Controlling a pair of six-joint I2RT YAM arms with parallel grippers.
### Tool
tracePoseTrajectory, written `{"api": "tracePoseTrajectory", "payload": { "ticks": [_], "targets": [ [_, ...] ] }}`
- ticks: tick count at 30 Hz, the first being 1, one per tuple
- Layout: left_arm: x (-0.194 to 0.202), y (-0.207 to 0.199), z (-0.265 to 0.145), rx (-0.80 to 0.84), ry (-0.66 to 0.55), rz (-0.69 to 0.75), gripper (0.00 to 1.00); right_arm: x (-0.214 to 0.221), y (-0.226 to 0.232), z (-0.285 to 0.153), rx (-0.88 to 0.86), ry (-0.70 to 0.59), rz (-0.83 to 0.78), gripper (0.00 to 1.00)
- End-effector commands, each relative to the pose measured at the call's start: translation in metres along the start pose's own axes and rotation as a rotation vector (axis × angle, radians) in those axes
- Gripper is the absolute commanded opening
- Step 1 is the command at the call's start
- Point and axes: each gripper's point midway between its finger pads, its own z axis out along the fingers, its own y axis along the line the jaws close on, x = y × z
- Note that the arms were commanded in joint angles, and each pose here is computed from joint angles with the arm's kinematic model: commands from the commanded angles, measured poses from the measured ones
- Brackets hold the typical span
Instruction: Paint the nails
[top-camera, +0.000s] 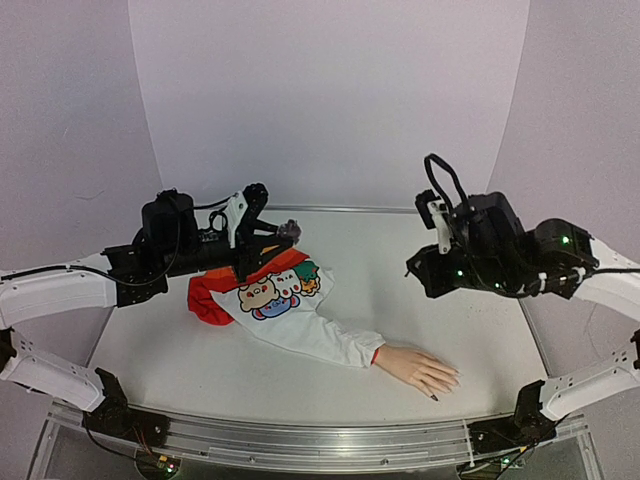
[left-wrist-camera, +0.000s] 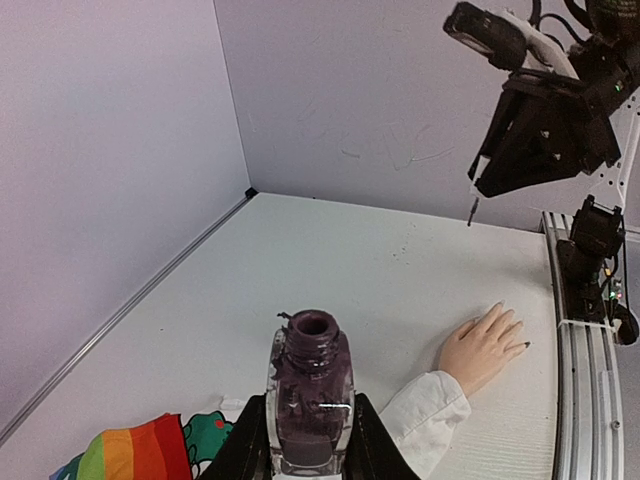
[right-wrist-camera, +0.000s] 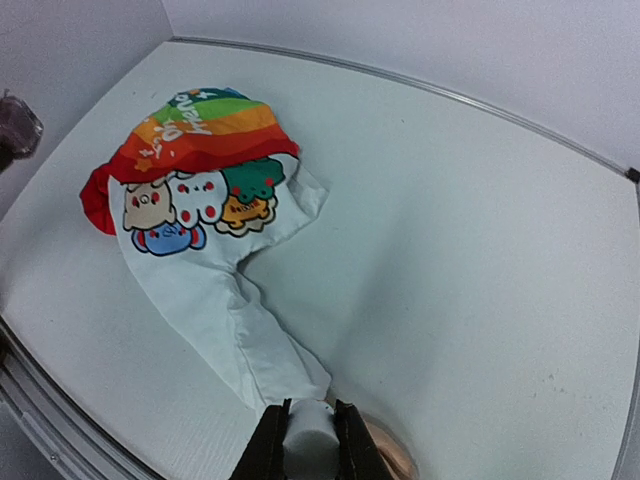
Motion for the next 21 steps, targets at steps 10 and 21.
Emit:
{"api": "tracePoseTrajectory", "payload": {
  "ticks": [10,21],
  "targets": [
    [-0.027,-0.030,-0.024,0.149,-0.068,0.067,0.00,-0.113,0.099,-0.034,-0.427,-0.126,-0.118,0.00],
    [-0.021,-0.046,-0.023,0.252,-0.034,0.059,0.00,-0.131,0.152,-0.031,-0.624,-0.080,-0.133,0.00]
  ]
}}
